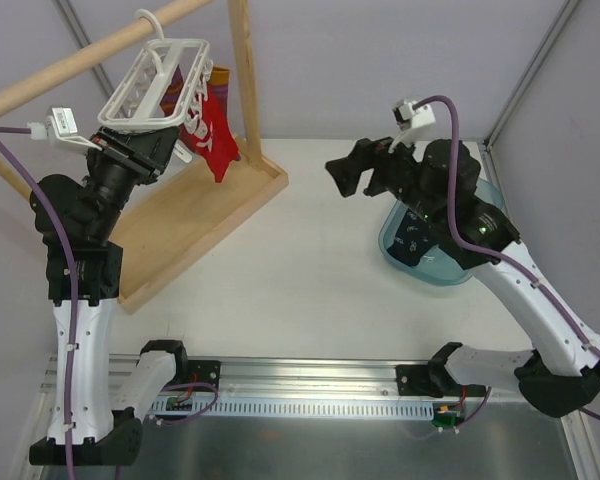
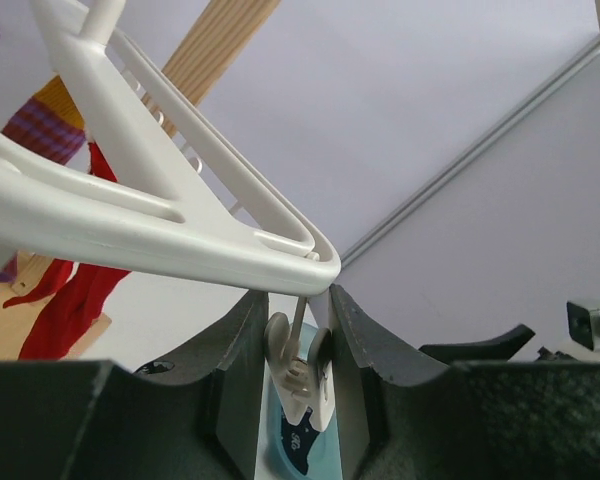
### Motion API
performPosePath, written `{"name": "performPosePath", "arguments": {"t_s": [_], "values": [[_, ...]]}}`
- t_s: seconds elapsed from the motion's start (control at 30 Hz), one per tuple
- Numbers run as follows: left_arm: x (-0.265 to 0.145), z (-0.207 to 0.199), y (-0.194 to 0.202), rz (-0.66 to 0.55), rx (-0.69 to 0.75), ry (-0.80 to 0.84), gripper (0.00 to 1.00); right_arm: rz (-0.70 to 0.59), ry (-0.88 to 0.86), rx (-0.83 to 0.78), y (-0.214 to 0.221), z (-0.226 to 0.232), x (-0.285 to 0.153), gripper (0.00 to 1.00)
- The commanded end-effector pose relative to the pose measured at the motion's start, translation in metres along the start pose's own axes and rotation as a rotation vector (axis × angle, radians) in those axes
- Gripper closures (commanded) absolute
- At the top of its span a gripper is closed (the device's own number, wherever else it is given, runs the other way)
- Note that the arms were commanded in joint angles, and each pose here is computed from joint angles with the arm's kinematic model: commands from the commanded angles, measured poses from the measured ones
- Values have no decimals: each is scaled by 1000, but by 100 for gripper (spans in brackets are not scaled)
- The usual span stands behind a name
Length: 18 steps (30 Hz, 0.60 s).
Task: Clip the socks to the hanger
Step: Pick up the sock from the bin.
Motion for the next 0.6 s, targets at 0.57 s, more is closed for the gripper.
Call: {"name": "performPosePath", "arguments": {"t_s": [0.57], "values": [[-9,0,-18,-90,53,-118,99,107,1115,158,95,-247,-105,10]]}}
Point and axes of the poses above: each gripper's point midway between its finger pads, its own x axis out along the fingers, its own z axis along the line the jaws close on, y = z × x, the point moved 8 cm from there along -x, back along the fingers, and after that the axes turned 9 degrees about x, right-handed, at the moved point
